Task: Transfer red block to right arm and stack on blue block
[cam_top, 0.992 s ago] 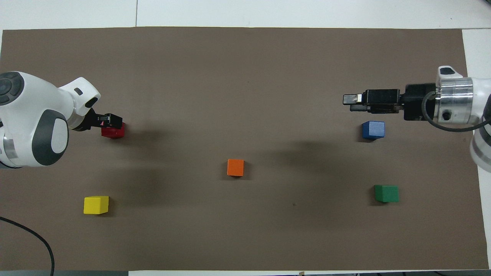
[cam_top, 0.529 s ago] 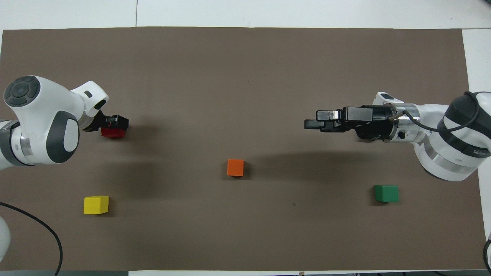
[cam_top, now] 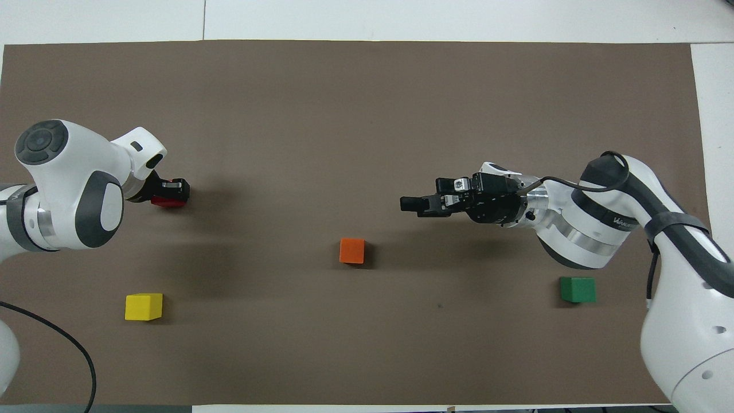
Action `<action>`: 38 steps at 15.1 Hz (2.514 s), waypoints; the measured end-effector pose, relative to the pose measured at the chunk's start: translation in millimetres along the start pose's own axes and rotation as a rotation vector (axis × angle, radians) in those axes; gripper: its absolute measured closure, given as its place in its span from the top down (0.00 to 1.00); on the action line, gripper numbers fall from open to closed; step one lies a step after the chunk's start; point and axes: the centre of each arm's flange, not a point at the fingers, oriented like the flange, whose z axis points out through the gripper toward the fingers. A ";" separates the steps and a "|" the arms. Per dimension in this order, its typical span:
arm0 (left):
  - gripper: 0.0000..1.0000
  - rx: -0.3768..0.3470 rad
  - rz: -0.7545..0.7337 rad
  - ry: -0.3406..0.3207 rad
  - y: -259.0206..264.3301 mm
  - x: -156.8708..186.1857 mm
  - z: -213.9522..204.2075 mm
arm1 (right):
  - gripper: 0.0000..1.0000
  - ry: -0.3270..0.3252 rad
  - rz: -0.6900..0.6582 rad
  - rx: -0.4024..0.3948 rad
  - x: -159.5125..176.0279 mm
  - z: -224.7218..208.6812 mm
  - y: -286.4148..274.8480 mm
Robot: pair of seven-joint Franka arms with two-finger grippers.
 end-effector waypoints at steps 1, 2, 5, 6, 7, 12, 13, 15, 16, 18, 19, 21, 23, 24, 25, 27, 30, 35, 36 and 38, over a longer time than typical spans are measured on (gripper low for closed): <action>0.55 0.001 -0.033 -0.036 0.9 0.9 -12.1 | 1.00 0.002 0.000 0.023 -0.4 11.0 3.0; 0.55 -0.004 -0.072 -0.077 3.0 1.4 -32.5 | 1.00 0.004 -0.001 0.048 -1.2 23.0 5.5; 0.55 -0.085 -0.193 -0.175 18.8 -9.9 -132.0 | 1.00 -0.002 -0.009 0.079 0.1 48.8 9.0; 0.55 -0.116 -0.246 -0.201 26.2 -20.8 -167.9 | 1.00 0.003 -0.012 0.073 2.6 50.4 9.3; 0.55 -0.150 -0.304 -0.222 36.2 -34.9 -202.0 | 1.00 0.006 -0.014 0.069 4.6 50.5 9.5; 0.55 -0.292 -0.667 -0.349 103.9 -114.9 -304.8 | 1.00 0.005 0.010 0.080 0.7 66.2 26.2; 0.55 -0.326 -0.743 -0.383 116.9 -124.2 -315.9 | 1.00 0.010 0.014 0.076 0.0 69.8 29.9; 0.55 -0.387 -0.870 -0.438 139.2 -130.0 -326.0 | 1.00 0.024 0.013 0.079 1.1 73.1 31.2; 0.55 -0.413 -0.932 -0.451 150.2 -127.6 -324.8 | 1.00 0.026 0.013 0.082 1.1 74.5 31.4; 0.55 -0.457 -1.074 -0.457 173.3 -120.2 -310.7 | 1.00 0.027 0.014 0.082 0.8 76.0 32.3; 0.55 -0.488 -1.153 -0.460 184.9 -117.0 -299.7 | 1.00 0.029 0.014 0.080 1.0 75.8 32.4; 0.55 -0.564 -1.321 -0.503 198.7 -114.7 -281.5 | 1.00 0.031 0.013 0.078 1.5 75.7 32.4; 0.55 -0.631 -1.471 -0.545 197.6 -113.2 -275.5 | 1.00 0.035 0.010 0.073 2.8 76.1 31.7; 0.55 -0.659 -1.526 -0.562 197.5 -113.1 -276.5 | 1.00 0.036 0.009 0.072 3.3 76.6 31.3; 0.55 -0.682 -1.569 -0.574 199.3 -113.6 -278.2 | 1.00 0.036 0.008 0.070 3.6 77.3 31.2; 0.55 -0.721 -1.612 -0.590 212.5 -117.5 -279.1 | 1.00 0.040 0.008 0.061 4.0 80.9 32.8; 0.55 -0.738 -1.602 -0.609 250.8 -132.5 -267.6 | 1.00 0.051 0.005 0.065 5.2 85.3 32.8; 0.55 -0.757 -1.627 -0.633 261.1 -141.6 -251.2 | 1.00 0.056 0.006 0.060 5.7 85.3 34.0; 0.55 -0.779 -1.636 -0.644 259.8 -140.5 -251.2 | 1.00 0.058 0.006 0.059 5.9 85.3 34.0; 0.55 -0.824 -1.643 -0.674 258.0 -138.3 -249.0 | 1.00 0.061 0.006 0.054 6.4 86.5 34.5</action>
